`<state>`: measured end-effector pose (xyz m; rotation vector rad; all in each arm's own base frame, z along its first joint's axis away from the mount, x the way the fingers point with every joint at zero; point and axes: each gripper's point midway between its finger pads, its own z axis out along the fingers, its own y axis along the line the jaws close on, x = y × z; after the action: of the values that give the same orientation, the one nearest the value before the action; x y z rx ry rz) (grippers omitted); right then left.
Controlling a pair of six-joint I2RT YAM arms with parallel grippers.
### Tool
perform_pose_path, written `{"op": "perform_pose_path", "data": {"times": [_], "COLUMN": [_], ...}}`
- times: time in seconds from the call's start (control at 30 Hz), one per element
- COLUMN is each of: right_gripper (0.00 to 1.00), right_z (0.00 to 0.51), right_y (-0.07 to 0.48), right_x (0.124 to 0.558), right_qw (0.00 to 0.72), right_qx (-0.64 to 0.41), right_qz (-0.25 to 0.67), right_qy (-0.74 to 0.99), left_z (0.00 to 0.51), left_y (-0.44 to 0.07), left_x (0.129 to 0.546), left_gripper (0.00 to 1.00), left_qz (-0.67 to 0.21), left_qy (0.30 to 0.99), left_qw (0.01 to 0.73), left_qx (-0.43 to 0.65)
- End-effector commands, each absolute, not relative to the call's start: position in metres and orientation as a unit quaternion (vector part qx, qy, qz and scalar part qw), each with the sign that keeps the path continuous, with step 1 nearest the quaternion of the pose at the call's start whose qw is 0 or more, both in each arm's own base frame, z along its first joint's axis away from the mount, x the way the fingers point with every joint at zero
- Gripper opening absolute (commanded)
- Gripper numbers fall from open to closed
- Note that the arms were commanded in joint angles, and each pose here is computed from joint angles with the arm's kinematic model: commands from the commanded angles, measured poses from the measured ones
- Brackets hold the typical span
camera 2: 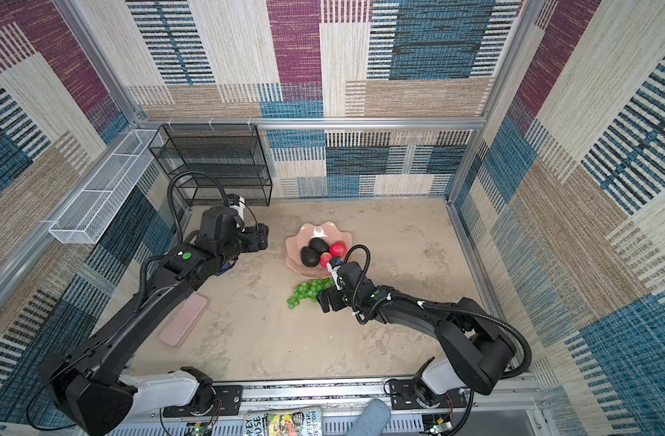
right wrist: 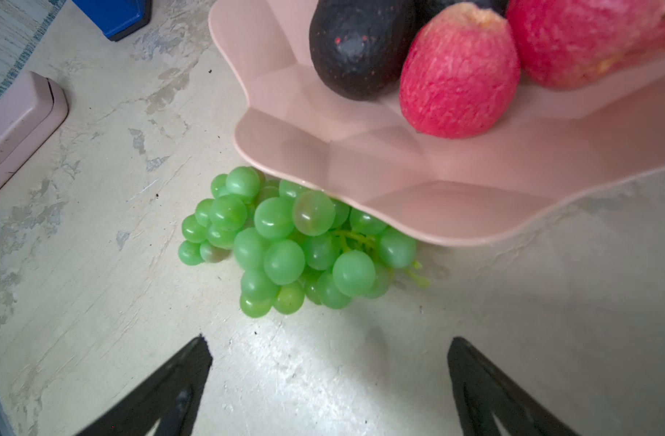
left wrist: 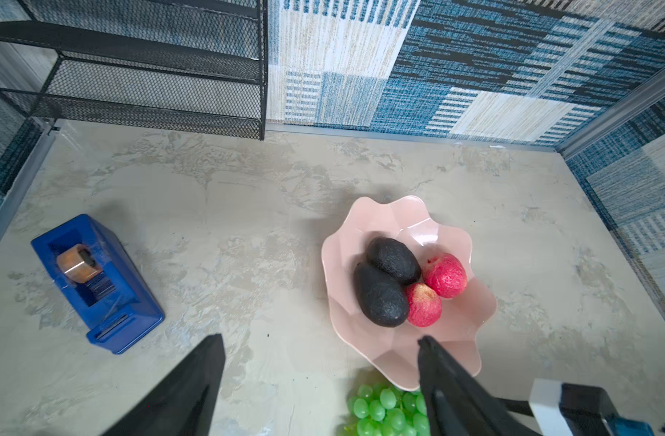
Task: Place and organize the fake fruits in the fruit bowl
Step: 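Lower the avocado into the bowl and open the left gripper, then grasp the green grape bunch with the right gripper while the left gripper withdraws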
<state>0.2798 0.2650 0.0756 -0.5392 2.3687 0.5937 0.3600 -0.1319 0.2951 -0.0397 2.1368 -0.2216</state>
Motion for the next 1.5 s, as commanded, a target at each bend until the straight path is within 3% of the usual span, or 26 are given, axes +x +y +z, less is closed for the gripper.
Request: {"op": "perform_pose_path", "data": {"times": [0.0, 0.3, 0.8, 1.07, 1.47], "right_gripper": [1.0, 1.0, 0.94, 0.98, 1.0], "right_z": [0.084, 0.073, 0.062, 0.062, 0.065], "right_y": [0.275, 0.3, 0.34, 0.304, 0.352], "right_x": [0.299, 0.302, 0.232, 0.249, 0.293], "right_qw": [0.355, 0.346, 0.272, 0.303, 0.332], "right_qx": [-0.215, -0.249, -0.314, -0.262, -0.291], "right_qz": [0.222, 0.252, 0.307, 0.248, 0.263], "right_qy": [0.882, 0.869, 0.856, 0.882, 0.858], "left_z": [0.298, 0.282, 0.273, 0.268, 0.27], "left_y": [-0.114, -0.093, -0.084, -0.079, -0.069], "left_x": [0.355, 0.336, 0.328, 0.325, 0.315], "left_gripper": [0.84, 0.84, 0.85, 0.84, 0.85], "left_qz": [-0.069, -0.057, -0.059, -0.056, -0.051], "left_qy": [0.867, 0.873, 0.875, 0.877, 0.875], "left_qw": [0.492, 0.481, 0.476, 0.472, 0.475], "left_qx": [-0.033, -0.052, -0.064, -0.068, -0.076]}}
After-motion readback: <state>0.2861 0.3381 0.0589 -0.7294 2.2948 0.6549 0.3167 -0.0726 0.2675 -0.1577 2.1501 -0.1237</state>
